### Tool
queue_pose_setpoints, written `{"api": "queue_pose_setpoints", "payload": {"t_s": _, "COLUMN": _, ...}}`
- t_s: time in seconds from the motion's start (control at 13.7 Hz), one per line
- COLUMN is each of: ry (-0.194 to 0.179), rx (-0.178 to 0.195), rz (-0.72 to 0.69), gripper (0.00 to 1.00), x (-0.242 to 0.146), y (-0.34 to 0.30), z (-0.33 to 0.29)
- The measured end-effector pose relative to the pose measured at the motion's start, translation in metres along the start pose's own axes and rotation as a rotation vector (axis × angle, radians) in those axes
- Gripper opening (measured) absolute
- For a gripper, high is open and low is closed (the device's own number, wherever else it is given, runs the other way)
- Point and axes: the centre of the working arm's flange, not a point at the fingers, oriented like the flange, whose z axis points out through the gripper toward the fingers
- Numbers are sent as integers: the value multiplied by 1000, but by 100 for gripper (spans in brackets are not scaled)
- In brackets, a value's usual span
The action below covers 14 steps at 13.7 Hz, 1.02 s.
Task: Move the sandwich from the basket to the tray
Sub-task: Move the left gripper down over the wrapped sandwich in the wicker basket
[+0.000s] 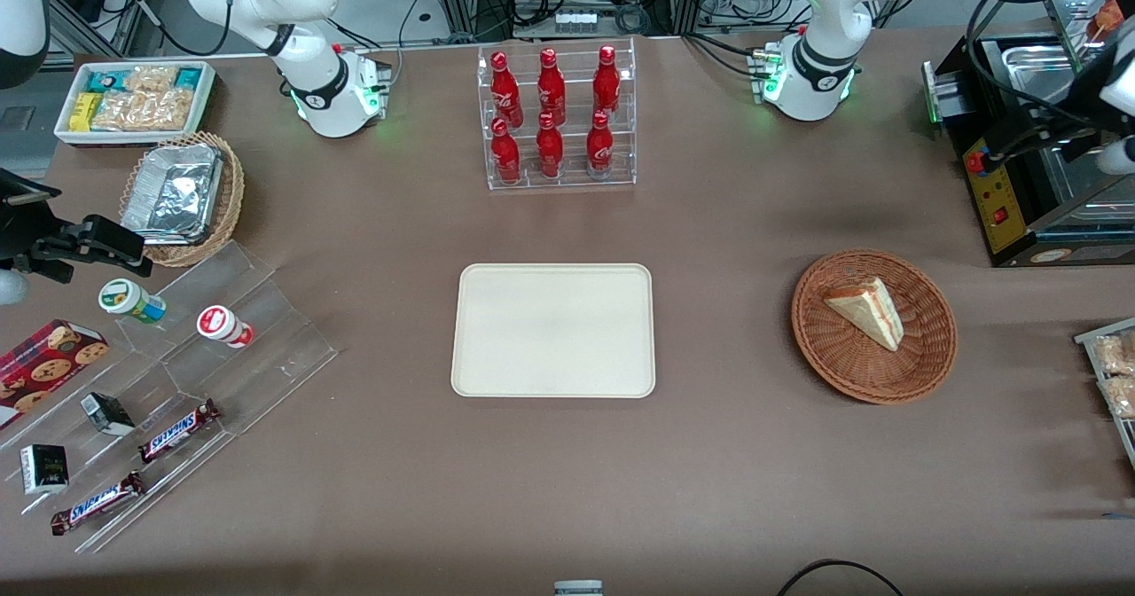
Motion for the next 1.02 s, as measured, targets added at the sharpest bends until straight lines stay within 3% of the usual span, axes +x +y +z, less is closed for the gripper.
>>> {"api": "queue_pose_setpoints", "payload": {"t_s": 0.37, "ry": -14, "rx": 1, "rz": -5, "gripper": 100, "x": 5, "y": -1, "z": 6}}
{"api": "queue_pose_setpoints", "payload": {"t_s": 0.66, "ry": -112, "rx": 7, "rz": -30, "gripper": 100, "x": 22, "y": -6, "z": 51}}
{"api": "queue_pose_setpoints", "payload": {"t_s": 0.73, "ry": -133, "rx": 10, "rz": -71, "gripper": 100, "x": 29, "y": -5, "z": 66}}
{"api": "queue_pose_setpoints", "payload": {"t_s": 1.02, "ry": -155, "rx": 32, "rz": -381, "gripper": 100, "x": 60, "y": -2, "z": 120}}
